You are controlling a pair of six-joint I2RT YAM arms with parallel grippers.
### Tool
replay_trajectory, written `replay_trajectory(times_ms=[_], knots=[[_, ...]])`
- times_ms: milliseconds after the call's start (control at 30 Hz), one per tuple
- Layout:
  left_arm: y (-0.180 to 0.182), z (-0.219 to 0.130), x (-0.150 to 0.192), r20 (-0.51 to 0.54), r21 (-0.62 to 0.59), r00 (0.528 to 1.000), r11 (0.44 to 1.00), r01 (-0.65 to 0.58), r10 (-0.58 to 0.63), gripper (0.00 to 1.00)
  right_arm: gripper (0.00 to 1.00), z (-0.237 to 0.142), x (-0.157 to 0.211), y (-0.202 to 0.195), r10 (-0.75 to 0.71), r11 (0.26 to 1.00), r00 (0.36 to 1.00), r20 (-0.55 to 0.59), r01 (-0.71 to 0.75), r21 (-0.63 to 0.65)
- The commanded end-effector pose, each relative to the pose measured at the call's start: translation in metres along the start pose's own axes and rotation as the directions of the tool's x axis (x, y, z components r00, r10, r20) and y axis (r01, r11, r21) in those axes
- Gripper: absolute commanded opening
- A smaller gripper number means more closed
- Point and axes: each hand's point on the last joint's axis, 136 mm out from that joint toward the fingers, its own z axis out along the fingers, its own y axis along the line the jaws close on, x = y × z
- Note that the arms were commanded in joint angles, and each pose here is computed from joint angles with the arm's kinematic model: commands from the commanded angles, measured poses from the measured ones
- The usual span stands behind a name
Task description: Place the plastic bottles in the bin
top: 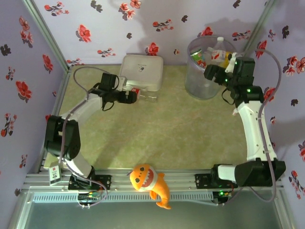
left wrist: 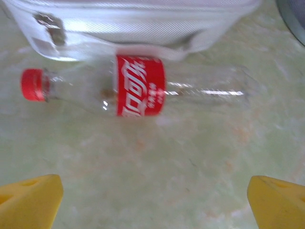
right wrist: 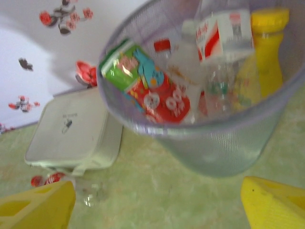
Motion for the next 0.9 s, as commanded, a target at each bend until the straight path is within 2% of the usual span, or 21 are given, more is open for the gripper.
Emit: replay_trajectory(times_ms=[0, 100, 233, 467, 667, 867], knots=[[0.02, 0.013, -0.021, 0.033, -0.039, 0.999, 0.999, 0.001, 0.001, 1.0, 0.9, -0.009, 0.026, -0.001, 0.031, 0.999, 0.999, -0.044, -0.032, -0.023], [0.034, 0.03, -0.034, 0.049, -0.04, 0.999, 0.999, 0.015, -0.013, 0.99, 0.9, -0.017, 0.049, -0.006, 0.047, 0.999, 0.996, -0.076, -0.048, -0.011], [0.041, 0.055, -0.042, 0.048, 0.02, 0.999, 1.0, 0.008, -0.009, 0.98, 0.89, -0.027, 0.07, -0.015, 0.049, 0.999, 0.993, -0.108, -0.048, 0.02], [0.045, 0.082, -0.047, 0.035, 0.072, 0.999, 0.997, -0.031, 0.028, 1.0, 0.89, -0.035, 0.082, -0.02, 0.046, 0.998, 0.991, -0.126, -0.041, 0.045], [0.046, 0.097, -0.037, -0.023, 0.087, 0.999, 0.995, -0.047, 0.049, 1.0, 0.89, -0.029, 0.089, -0.021, 0.074, 0.997, 0.988, -0.138, -0.069, 0.035], [0.038, 0.092, -0.013, -0.084, 0.123, 0.993, 0.99, -0.071, 0.081, 0.99, 0.88, -0.027, 0.088, -0.021, 0.074, 0.997, 0.988, -0.133, -0.07, 0.034]])
